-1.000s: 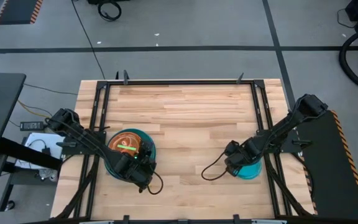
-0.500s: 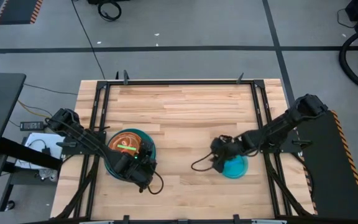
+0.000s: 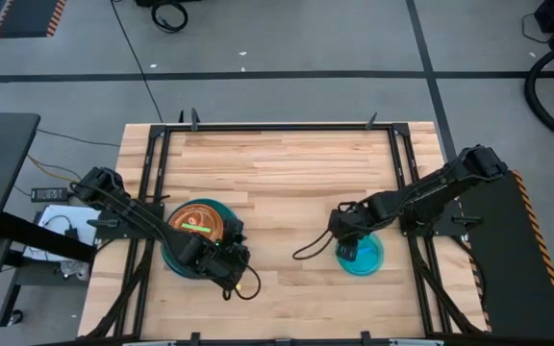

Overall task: Stack plastic plates
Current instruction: Stack the light blue plate on top of the light green plate

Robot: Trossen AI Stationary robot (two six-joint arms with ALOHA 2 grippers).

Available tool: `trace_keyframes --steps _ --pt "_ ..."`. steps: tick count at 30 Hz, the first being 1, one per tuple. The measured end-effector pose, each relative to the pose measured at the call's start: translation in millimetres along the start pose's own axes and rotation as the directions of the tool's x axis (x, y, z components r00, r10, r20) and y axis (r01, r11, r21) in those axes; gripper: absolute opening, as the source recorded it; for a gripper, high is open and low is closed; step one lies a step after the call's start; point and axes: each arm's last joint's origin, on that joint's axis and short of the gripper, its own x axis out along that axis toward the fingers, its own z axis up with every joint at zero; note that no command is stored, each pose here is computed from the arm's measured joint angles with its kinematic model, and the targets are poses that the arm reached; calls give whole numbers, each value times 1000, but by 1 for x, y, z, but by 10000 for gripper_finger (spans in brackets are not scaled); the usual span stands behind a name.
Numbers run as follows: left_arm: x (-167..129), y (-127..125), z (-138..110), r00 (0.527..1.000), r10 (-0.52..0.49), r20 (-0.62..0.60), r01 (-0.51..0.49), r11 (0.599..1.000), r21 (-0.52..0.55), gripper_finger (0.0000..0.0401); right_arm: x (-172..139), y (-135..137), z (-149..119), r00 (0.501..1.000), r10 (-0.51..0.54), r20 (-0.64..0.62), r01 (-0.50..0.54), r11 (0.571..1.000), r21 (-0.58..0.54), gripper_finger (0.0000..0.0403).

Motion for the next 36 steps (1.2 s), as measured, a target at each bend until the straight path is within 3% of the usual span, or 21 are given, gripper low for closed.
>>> trace_keyframes --steps 3,8,10,17,33,36 --pt "0 -2 4 998 -42 39 41 999 16 176 2 -9 -6 996 -14 -91 16 1000 25 153" --pt "-1 -3 5 998 -50 50 47 997 66 176 -1 -22 -21 959 -167 -228 190 979 80 152" --pt "0 -2 6 998 -48 48 43 994 96 176 -1 -25 -25 943 -180 -280 206 976 68 151" --pt "2 2 5 998 -43 42 35 985 168 176 6 -47 -26 912 -49 -408 103 988 112 148" --pt "8 10 4 999 -30 17 26 978 209 176 13 -94 -17 895 126 -428 -57 984 171 145" --pt "8 9 3 1000 -30 6 29 976 218 176 16 -98 -14 899 186 -396 -126 977 171 145"
